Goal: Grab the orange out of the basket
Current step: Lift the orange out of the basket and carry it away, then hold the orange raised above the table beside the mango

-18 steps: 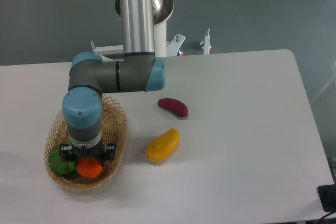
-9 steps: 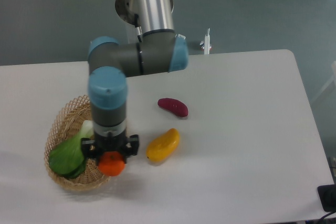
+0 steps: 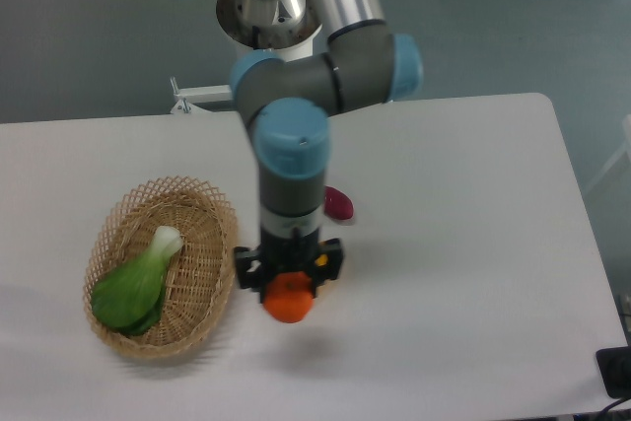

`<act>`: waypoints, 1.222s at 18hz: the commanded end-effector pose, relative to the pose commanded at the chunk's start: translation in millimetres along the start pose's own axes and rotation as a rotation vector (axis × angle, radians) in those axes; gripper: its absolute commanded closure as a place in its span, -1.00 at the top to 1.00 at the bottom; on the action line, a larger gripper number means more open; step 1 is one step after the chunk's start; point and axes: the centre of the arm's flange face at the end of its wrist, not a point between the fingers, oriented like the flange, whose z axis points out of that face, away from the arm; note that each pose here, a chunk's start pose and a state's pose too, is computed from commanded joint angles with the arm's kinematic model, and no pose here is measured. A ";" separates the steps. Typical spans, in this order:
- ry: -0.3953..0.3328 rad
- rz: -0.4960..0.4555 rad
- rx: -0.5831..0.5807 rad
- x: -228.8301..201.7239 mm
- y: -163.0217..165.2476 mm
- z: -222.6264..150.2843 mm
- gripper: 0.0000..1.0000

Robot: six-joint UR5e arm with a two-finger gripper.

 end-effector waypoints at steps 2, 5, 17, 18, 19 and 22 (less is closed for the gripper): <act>-0.015 0.028 0.006 -29.1 2.1 -3.9 0.26; -0.025 0.118 0.002 -56.6 7.1 -5.6 0.28; -0.091 0.344 -0.067 -97.9 31.6 -6.6 0.30; -0.089 0.344 -0.067 -98.7 31.9 -6.6 0.30; -0.089 0.344 -0.067 -98.7 31.9 -6.6 0.31; -0.088 0.336 -0.071 -103.5 35.6 -5.3 0.31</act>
